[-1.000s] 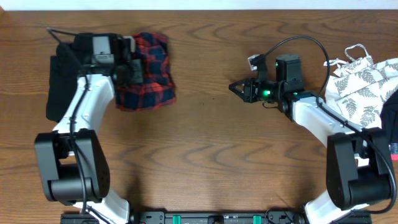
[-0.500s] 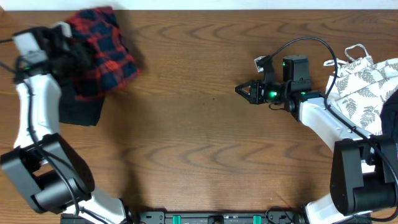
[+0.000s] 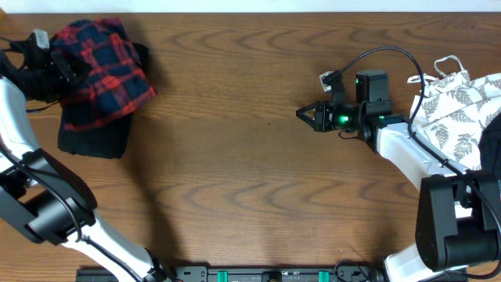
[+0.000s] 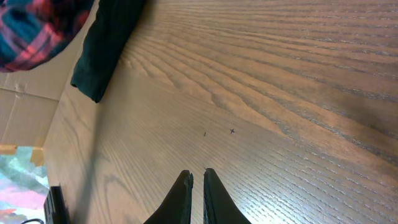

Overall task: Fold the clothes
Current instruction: 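Carry the folded shirt with the left gripper onto the black garment, then press the shirt down on the black garment with the left gripper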

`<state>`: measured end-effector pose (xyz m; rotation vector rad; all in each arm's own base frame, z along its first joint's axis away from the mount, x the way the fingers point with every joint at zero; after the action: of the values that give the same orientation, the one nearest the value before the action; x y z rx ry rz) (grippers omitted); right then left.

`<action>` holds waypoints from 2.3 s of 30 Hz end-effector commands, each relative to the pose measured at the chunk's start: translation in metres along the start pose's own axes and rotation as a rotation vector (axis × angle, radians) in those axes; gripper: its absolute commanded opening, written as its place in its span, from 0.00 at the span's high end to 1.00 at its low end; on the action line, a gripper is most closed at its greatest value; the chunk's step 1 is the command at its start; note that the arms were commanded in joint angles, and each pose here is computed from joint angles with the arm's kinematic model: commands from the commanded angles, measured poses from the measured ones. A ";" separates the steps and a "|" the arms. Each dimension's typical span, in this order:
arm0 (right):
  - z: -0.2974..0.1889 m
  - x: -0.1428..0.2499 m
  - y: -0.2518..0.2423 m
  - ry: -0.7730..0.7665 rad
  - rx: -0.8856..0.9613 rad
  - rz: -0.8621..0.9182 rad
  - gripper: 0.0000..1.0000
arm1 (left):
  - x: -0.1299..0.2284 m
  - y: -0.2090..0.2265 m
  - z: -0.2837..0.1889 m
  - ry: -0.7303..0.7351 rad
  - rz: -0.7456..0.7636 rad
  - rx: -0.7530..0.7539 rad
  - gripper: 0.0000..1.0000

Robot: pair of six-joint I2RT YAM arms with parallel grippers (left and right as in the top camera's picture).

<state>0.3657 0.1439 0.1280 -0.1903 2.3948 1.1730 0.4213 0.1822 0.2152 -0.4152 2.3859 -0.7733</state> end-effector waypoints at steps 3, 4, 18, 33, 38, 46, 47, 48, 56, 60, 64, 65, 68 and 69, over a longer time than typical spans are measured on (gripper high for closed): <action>-0.006 -0.004 0.005 -0.014 -0.011 -0.030 0.93 | -0.007 -0.001 0.004 0.010 0.211 0.048 0.94; -0.006 -0.003 0.005 -0.011 -0.010 -0.028 0.93 | -0.006 0.002 0.006 0.013 0.220 0.046 0.94; -0.006 0.000 0.000 0.000 0.022 -0.011 0.93 | -0.004 0.065 0.043 0.070 0.247 -0.137 0.94; -0.007 0.004 -0.004 0.014 0.052 0.007 0.93 | -0.021 0.123 0.014 -0.012 0.057 -0.511 0.02; -0.007 0.004 -0.004 0.014 0.052 0.007 0.93 | -0.028 0.129 -0.014 -0.072 -0.010 -0.637 0.02; -0.007 0.005 -0.004 0.019 0.054 0.012 0.93 | -0.050 0.076 -0.062 -0.221 0.023 -0.644 0.02; -0.007 0.005 -0.004 0.019 0.054 0.008 0.93 | -0.054 0.062 -0.068 -0.245 0.044 -0.617 0.02; -0.007 0.005 -0.004 0.019 0.054 0.008 0.93 | -0.056 0.050 -0.073 -0.264 0.062 -0.594 0.00; -0.007 0.005 -0.004 0.019 0.053 -0.003 0.93 | -0.049 -0.021 -0.075 -0.242 0.211 -0.491 0.94; -0.007 0.006 -0.003 0.022 0.045 -0.002 0.93 | -0.039 -0.014 -0.046 -0.161 0.230 -0.551 0.94; -0.007 0.006 -0.003 0.023 0.043 -0.002 0.93 | -0.041 0.008 -0.008 -0.116 0.241 -0.640 0.94; -0.007 0.006 -0.003 0.023 0.043 -0.002 0.93 | -0.042 0.016 0.005 -0.101 0.255 -0.672 0.94; -0.007 0.006 -0.003 0.025 0.044 0.001 0.93 | -0.042 0.034 0.033 -0.061 0.305 -0.728 0.94; -0.007 0.007 -0.003 0.027 0.044 0.003 0.93 | -0.041 0.041 0.045 -0.039 0.326 -0.752 0.94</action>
<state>0.3590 0.1391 0.1172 -0.1639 2.4711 1.1194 0.4710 0.2093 0.2152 -0.3518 2.4537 0.1520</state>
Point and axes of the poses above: each gripper's point midway between its finger pads, its own z axis out along the fingers, its own y axis along the line the jaws close on, x = y × z, the point moved 5 cm from there along -z, back along the fingers, and after that the axes turned 3 degrees about z, right-handed, at the moved point
